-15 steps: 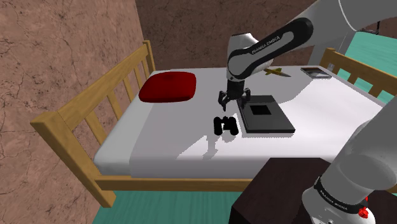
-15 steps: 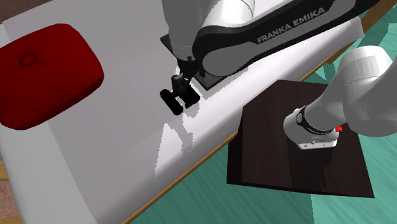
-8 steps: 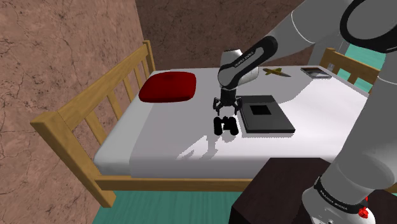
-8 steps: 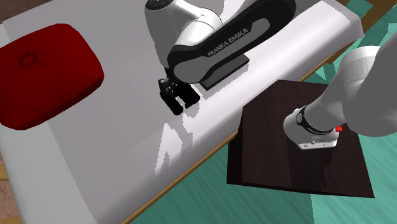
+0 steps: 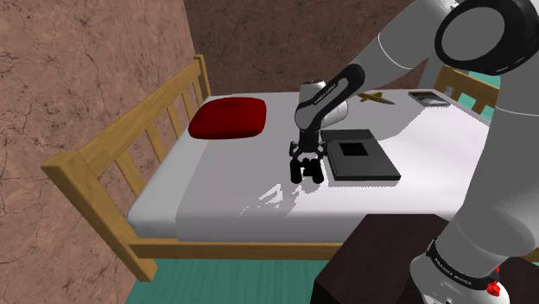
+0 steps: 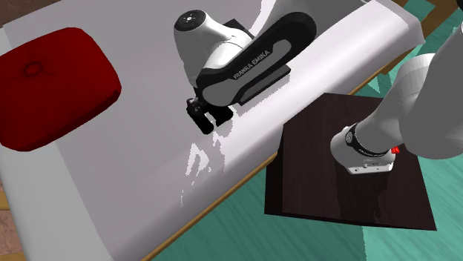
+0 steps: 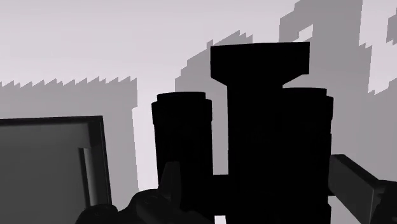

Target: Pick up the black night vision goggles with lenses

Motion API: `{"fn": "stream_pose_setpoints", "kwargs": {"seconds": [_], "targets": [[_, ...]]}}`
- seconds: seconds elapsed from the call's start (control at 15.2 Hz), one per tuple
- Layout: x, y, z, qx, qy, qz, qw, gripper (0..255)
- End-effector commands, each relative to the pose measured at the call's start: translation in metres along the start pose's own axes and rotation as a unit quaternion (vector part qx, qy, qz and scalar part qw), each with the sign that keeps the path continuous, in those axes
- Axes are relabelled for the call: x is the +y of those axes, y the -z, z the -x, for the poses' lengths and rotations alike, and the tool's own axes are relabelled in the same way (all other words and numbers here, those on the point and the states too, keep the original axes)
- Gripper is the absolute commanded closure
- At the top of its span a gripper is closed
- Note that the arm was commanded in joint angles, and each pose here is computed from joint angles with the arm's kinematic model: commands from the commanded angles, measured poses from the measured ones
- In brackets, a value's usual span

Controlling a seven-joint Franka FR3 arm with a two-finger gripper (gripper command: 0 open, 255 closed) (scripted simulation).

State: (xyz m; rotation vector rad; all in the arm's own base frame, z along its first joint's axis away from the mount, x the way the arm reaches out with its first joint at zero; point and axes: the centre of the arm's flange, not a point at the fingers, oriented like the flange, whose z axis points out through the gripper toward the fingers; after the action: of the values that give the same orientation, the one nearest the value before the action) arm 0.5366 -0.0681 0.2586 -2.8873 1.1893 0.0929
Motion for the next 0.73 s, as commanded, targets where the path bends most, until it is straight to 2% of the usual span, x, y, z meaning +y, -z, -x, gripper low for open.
{"fn": "stream_pose_setpoints", "kwargs": {"seconds": [0.0, 0.07, 0.13, 0.66], "targets": [[-0.0005, -0.0042, -0.0006, 0.0, 0.0, 0.0, 1.0, 0], [-0.0005, -0.0042, -0.0006, 0.0, 0.0, 0.0, 1.0, 0], [-0.0007, -0.004, -0.0005, 0.0, 0.0, 0.0, 1.0, 255], [-0.0008, -0.004, -0.0003, 0.0, 0.0, 0.0, 1.0, 255]]}}
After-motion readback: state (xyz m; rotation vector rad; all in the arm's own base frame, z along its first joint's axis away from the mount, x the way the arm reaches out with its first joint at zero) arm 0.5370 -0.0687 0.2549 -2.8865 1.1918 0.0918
